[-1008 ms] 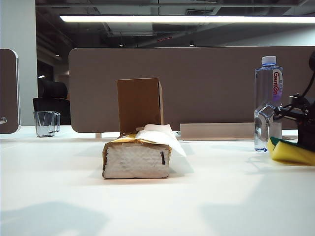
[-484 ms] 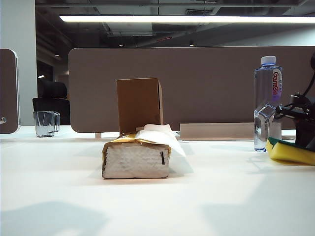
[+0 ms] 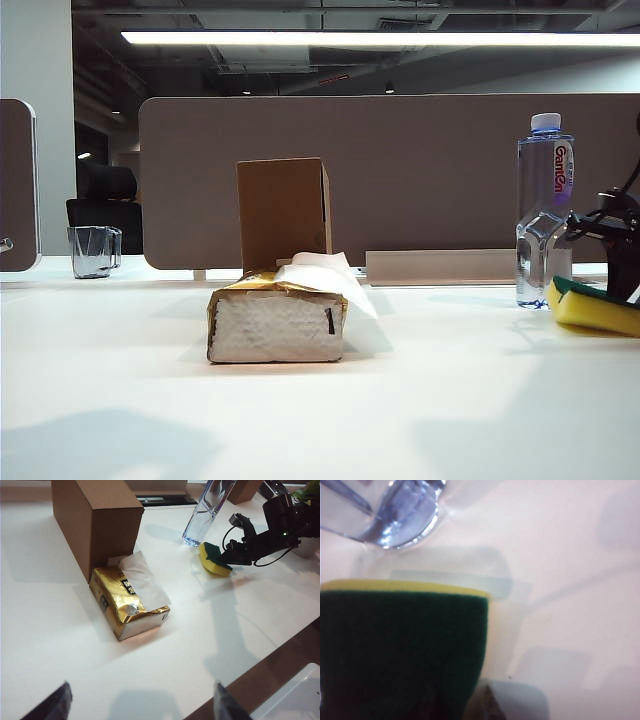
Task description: Move the sponge from left to right to wipe the table, avoiding obstacles on the table, and finally reaching the bottle of mineral water.
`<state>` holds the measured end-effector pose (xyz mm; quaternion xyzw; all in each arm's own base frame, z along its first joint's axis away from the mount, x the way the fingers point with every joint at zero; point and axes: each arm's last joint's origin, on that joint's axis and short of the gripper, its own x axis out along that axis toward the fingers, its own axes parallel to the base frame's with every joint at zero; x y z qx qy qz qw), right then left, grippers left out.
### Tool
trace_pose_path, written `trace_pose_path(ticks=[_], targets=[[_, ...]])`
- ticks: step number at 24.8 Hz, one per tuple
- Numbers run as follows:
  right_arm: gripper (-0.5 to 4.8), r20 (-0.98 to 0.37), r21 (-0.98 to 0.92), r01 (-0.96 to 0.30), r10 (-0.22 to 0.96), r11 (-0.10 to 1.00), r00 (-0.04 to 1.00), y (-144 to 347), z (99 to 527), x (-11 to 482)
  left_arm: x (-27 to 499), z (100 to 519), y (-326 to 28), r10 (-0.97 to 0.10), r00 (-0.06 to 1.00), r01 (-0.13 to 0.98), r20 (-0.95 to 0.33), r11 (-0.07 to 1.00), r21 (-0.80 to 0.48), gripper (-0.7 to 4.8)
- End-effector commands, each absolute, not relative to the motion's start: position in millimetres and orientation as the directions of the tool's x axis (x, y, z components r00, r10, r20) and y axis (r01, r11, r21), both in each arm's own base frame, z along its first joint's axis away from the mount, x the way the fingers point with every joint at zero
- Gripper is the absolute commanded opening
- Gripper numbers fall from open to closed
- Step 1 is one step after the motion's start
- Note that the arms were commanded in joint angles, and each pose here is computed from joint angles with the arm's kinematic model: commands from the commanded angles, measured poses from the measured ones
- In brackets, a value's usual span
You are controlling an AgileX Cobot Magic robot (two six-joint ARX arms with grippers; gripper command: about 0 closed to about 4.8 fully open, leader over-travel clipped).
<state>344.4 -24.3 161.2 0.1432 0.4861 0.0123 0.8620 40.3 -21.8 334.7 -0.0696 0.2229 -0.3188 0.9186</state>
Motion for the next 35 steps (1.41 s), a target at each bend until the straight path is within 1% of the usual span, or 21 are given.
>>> trace_pose_path(ticks=[1,2,4,5,8,12,15,21,24,30,35], targets=[[1.62,-0.865,0.238,0.147,0.141,0.960,0.482,-26.3,158.6,338.3,40.0,337.6,-21.8,-0.621,0.702,0.561,-0.349,0.784,-0.266,3.67],[1.81,-0.864,0.238,0.148,0.140,0.960,0.483,-26.5,159.2,338.3,40.0,337.6,-21.8,-0.621,0.702,0.561,-0.349,0.784,-0.266,3.67],[1.88,-0.863,0.239,0.147,0.140,0.960,0.486,-26.4,159.8,338.3,40.0,337.6,-21.8,-0.621,0.702,0.561,-0.349,0.784,-0.267,3.67],[2.10,-0.861,0.251,0.144,0.153,0.957,0.485,-26.0,159.8,338.3,40.0,337.6,-21.8,-0.621,0.702,0.561,-0.349,0.784,-0.267,3.67],[2.27,-0.858,0.269,0.151,0.166,0.951,0.486,-25.8,159.9,338.3,40.0,337.6,-21.8,-0.621,0.702,0.561,-0.349,0.784,-0.267,3.67],[2.77,-0.846,0.300,0.137,0.196,0.944,0.495,-26.0,163.5,340.7,40.0,337.6,-21.8,-0.621,0.702,0.561,-0.349,0.784,-0.267,3.67],[2.80,-0.836,0.321,0.129,0.217,0.938,0.503,-26.8,170.3,344.3,40.0,337.6,-21.8,-0.621,0.702,0.561,-0.349,0.784,-0.267,3.67],[2.89,-0.829,0.324,0.122,0.219,0.938,0.515,-27.6,190.1,353.0,40.0,337.6,-21.8,-0.621,0.702,0.561,-0.349,0.784,-0.267,3.66],[3.08,-0.821,0.323,0.116,0.217,0.939,0.528,-27.8,199.4,354.6,40.0,337.6,-21.8,-0.621,0.702,0.561,-0.349,0.784,-0.267,3.67],[3.08,-0.808,0.322,0.105,0.215,0.941,0.548,-27.1,213.6,348.0,40.0,337.6,-21.8,-0.621,0.702,0.561,-0.348,0.784,-0.266,3.67],[3.07,-0.789,0.341,0.081,0.238,0.937,0.566,-25.6,229.1,339.8,40.0,337.7,-21.8,-0.621,0.702,0.561,-0.348,0.784,-0.267,3.67]])
